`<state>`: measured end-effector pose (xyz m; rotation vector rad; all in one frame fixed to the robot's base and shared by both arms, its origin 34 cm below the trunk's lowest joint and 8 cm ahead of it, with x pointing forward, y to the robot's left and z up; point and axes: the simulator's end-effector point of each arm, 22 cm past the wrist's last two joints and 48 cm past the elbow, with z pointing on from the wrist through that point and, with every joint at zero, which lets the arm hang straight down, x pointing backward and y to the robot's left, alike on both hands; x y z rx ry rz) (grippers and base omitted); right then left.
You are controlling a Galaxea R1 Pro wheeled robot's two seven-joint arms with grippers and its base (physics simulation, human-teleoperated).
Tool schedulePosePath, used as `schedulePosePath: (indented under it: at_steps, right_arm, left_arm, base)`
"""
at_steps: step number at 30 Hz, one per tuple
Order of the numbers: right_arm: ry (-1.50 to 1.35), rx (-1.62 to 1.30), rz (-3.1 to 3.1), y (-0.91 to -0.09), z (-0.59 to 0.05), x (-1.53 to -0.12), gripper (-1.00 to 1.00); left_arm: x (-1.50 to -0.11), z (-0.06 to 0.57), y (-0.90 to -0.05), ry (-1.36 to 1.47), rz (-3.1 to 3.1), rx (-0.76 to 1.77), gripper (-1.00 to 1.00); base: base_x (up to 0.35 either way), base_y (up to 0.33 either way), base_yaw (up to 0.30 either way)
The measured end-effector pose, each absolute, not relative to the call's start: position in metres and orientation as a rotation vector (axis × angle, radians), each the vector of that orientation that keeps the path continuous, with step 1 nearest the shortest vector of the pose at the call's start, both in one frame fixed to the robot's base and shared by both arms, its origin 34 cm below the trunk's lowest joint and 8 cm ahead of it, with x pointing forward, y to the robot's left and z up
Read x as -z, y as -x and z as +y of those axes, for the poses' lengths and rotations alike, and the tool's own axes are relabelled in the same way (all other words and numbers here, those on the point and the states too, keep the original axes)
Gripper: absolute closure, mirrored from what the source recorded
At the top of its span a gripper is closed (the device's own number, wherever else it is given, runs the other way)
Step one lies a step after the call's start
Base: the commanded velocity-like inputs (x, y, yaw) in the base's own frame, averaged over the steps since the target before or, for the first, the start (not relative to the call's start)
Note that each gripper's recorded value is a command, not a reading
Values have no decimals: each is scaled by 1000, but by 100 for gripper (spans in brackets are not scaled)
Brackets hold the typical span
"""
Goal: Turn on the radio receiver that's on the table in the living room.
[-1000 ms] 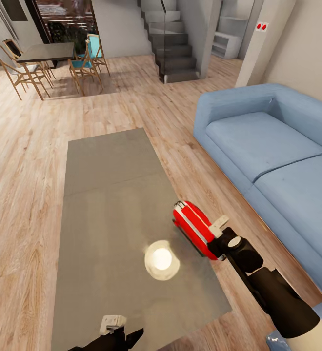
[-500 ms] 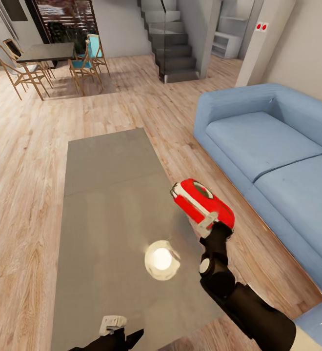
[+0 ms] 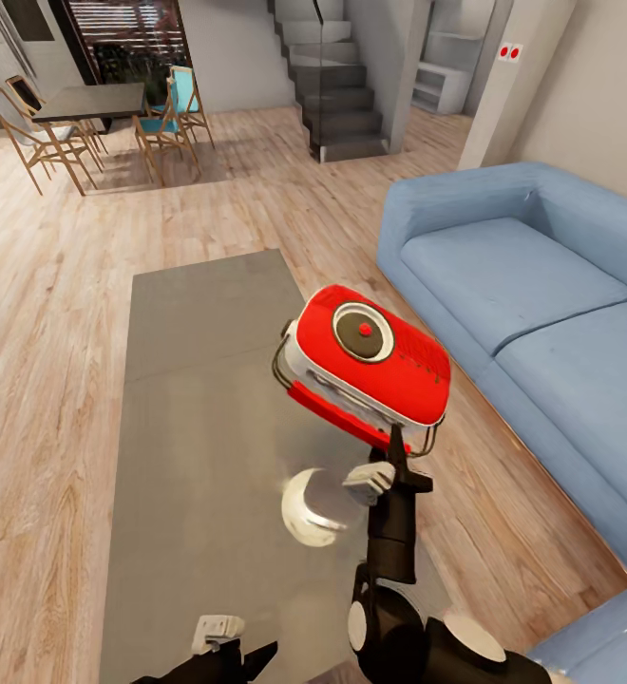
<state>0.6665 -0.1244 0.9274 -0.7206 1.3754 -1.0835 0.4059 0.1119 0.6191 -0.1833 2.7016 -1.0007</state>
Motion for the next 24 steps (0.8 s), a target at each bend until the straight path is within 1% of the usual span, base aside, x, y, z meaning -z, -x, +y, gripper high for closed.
schedulePosePath:
  at_steps: [7, 8, 11, 18, 24]
  right_arm:
    - [702, 1088, 1216, -633, -111, -946, 100]
    - [696, 1050, 1097, -619, -120, -930, 100]
    - [738, 987, 1108, -622, -179, -881, 100]
    - [750, 959, 1087, -622, -206, -872, 100]
    - [848, 1003, 1068, -622, -224, -842, 100]
  left_arm:
    - [-621, 117, -409, 173, 2699, 994, -100]
    - [-645, 116, -422, 142, 2707, 1064, -100]
    - [-686, 120, -451, 53, 2667, 1102, -100]
    - [-689, 119, -447, 59, 2703, 1122, -100]
    - [-695, 117, -462, 55, 2709, 1136, -100]
  base:
    - [0, 0, 0]
    - [0, 0, 0]
    - [0, 0, 0]
    - [0, 0, 0]
    - [0, 0, 0]
